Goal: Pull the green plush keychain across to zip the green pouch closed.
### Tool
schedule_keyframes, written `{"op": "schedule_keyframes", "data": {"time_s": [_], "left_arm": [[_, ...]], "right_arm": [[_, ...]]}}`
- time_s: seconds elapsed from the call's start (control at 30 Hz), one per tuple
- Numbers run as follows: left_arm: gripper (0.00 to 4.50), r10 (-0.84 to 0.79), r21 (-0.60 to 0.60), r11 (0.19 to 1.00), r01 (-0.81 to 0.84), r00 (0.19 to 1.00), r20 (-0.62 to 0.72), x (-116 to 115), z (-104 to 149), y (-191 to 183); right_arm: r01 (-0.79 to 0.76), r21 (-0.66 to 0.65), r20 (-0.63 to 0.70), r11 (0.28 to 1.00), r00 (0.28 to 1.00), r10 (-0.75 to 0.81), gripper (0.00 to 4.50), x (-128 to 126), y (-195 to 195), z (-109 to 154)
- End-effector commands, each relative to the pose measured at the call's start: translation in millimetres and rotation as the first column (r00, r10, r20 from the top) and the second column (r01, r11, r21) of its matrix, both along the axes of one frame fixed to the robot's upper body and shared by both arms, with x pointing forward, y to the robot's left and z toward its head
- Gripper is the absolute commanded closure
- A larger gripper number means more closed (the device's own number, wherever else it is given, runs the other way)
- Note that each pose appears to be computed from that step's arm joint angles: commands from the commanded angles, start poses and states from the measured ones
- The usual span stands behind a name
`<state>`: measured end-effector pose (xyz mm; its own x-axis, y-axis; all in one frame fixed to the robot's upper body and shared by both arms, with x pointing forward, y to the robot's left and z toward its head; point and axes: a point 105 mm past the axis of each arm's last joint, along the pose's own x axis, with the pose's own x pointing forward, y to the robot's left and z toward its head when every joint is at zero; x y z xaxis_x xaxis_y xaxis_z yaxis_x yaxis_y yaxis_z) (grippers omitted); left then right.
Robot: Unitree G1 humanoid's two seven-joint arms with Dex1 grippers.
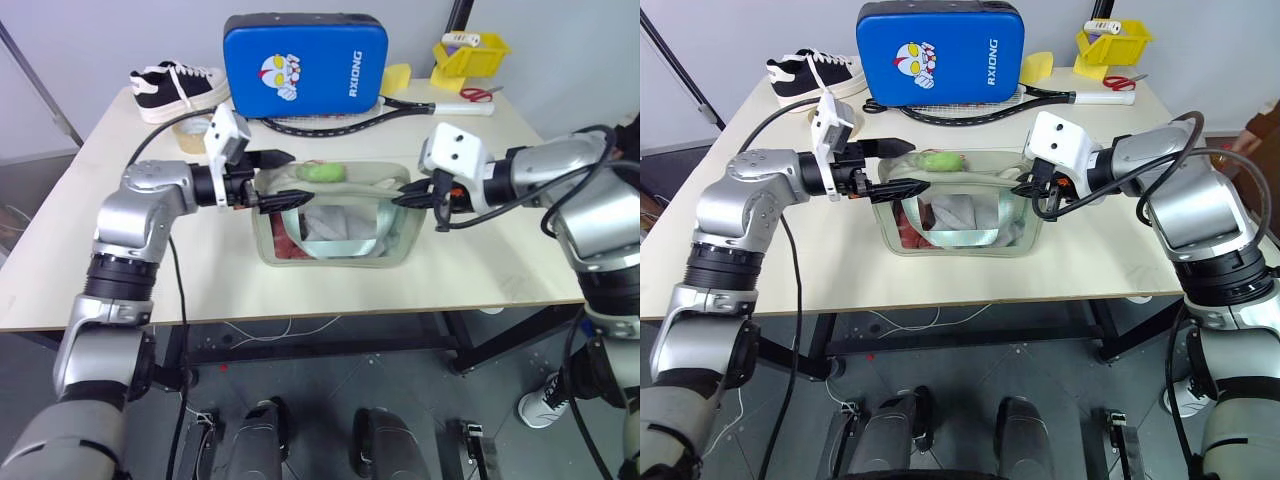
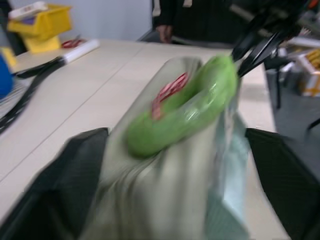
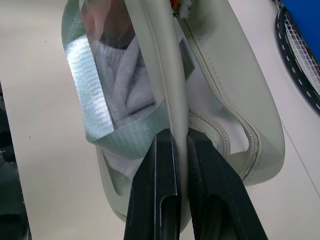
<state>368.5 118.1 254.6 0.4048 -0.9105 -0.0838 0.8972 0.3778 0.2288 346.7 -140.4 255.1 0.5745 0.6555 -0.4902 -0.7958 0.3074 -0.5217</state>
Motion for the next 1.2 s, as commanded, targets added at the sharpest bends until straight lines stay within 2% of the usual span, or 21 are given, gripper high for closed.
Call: {"op": "schedule_keyframes", "data": {"time_s": [0.03,0.13,0.23,0.4,0.43,0.5,0.7,0.73,0.93,0.97,1.03,1.2], "left_arm": [[0.07,0.017,0.025,0.999,-0.019,0.998,0.065,-9,12,21],[0.07,0.030,0.121,0.992,-0.034,0.999,0.039,-13,-10,34],[1.41,0.004,0.165,0.986,-0.007,1.000,0.014,-19,-27,34],[4.09,0.037,0.146,0.988,-0.040,0.999,0.024,-15,-30,31],[4.49,0.053,0.151,0.987,-0.056,0.998,0.028,-13,-31,31],[4.50,0.067,0.155,0.985,-0.072,0.997,0.033,-11,-32,30],[4.50,0.076,0.149,0.986,-0.081,0.996,0.040,-12,-33,28],[4.50,0.075,0.146,0.986,-0.080,0.996,0.040,-13,-33,27],[4.50,0.079,0.137,0.987,-0.083,0.996,0.033,-14,-33,26],[4.50,0.079,0.136,0.987,-0.083,0.996,0.031,-15,-33,26],[4.50,0.087,0.135,0.987,-0.091,0.996,0.032,-15,-33,27],[4.50,0.097,0.129,0.987,-0.100,0.995,0.029,-15,-32,29]], "right_arm": [[-0.006,0.030,0.080,1.000,0.997,0.003,4.50,-3,1,22],[-0.007,0.039,0.080,0.999,0.997,0.004,4.50,-2,2,22],[-0.006,0.047,0.081,0.999,0.997,0.002,4.50,-1,3,22],[-0.001,0.061,0.068,0.998,0.998,-0.003,4.50,0,3,24],[0.000,0.070,0.052,0.998,0.999,-0.004,4.12,-2,3,23],[-0.003,0.082,0.040,0.997,0.999,-0.001,3.41,-5,2,26],[-0.165,0.251,0.112,0.954,0.984,0.140,0.20,-28,20,71],[-0.183,0.257,0.117,0.949,0.981,0.157,0.09,-28,26,73],[-0.146,0.179,0.095,0.973,0.987,0.130,0.09,8,71,51],[-0.127,0.159,0.096,0.979,0.989,0.113,0.31,15,74,47],[-0.117,0.149,0.094,0.982,0.990,0.104,0.99,20,75,47],[-0.105,0.201,0.085,0.974,0.992,0.089,3.58,18,64,62]]}}
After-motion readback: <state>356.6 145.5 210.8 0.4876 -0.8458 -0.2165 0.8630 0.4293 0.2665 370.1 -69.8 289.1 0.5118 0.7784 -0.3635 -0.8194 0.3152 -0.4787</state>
